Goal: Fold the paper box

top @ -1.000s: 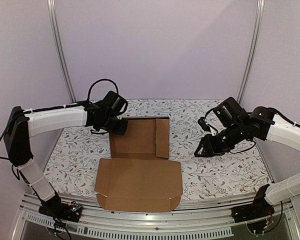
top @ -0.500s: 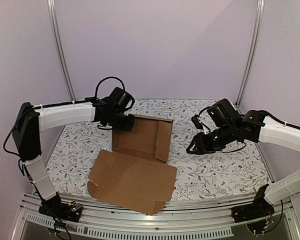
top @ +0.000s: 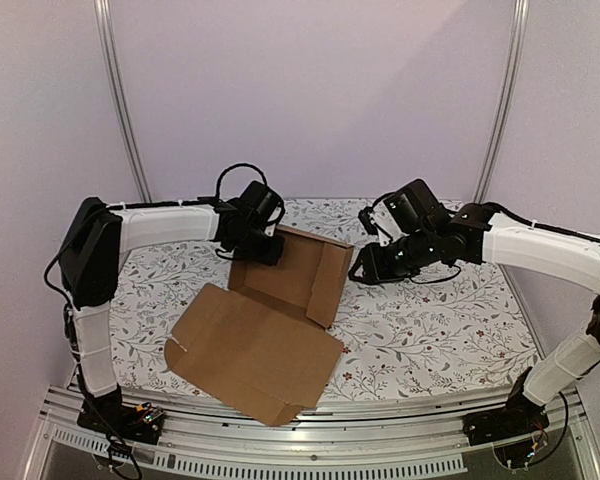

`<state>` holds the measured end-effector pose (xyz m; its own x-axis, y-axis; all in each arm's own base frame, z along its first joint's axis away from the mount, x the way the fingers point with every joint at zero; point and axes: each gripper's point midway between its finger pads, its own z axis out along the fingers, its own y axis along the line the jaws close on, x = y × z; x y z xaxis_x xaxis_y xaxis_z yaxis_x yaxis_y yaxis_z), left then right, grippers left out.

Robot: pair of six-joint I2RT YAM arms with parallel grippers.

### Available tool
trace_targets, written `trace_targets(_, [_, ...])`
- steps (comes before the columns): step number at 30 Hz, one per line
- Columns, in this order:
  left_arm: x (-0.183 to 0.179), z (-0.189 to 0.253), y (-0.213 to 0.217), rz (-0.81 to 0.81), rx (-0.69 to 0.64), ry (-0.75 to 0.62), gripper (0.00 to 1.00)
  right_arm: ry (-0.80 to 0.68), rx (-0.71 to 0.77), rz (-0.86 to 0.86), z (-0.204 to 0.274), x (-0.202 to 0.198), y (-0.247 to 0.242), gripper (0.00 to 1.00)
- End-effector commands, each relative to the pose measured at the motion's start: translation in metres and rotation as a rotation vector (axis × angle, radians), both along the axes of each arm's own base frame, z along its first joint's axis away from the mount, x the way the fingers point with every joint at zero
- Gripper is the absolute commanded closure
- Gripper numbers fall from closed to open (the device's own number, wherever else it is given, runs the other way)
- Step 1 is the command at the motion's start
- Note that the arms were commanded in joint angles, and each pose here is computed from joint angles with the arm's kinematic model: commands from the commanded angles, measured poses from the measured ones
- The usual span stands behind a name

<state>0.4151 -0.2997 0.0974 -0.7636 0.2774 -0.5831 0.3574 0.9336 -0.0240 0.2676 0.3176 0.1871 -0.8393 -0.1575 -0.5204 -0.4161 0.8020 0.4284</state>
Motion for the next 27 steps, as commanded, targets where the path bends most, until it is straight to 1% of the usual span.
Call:
trace_targets(1, [0.006,-0.019,-0.006,-0.023,0.004,0.044,0.79,-0.057,-0.029,-0.030,0.002,0.017,0.003,0.65])
trace_targets(6, [0.009,-0.035,-0.016,-0.043,-0.004,0.078,0.79,-0.078,-0.059,-0.055,-0.002,0.025,0.001,0.63])
trace_targets(9, [0.009,-0.046,-0.022,-0.059,0.003,0.103,0.80,-0.091,-0.085,-0.065,-0.005,0.028,-0.004,0.59])
trace_targets(17, [0.006,-0.071,-0.044,-0.117,0.028,0.151,0.80,-0.150,-0.223,-0.122,-0.015,0.038,-0.034,0.53])
trace_targets(19, [0.003,-0.074,-0.050,-0.138,0.039,0.156,0.80,-0.169,-0.257,-0.134,-0.017,0.039,-0.043,0.48])
trace_targets(21, [0.000,-0.076,-0.055,-0.158,0.043,0.163,0.81,-0.180,-0.285,-0.142,-0.019,0.039,-0.051,0.45])
trace_targets(27, [-0.008,-0.068,-0.072,-0.229,0.049,0.160,0.81,-0.203,-0.343,-0.154,-0.024,0.040,-0.066,0.41])
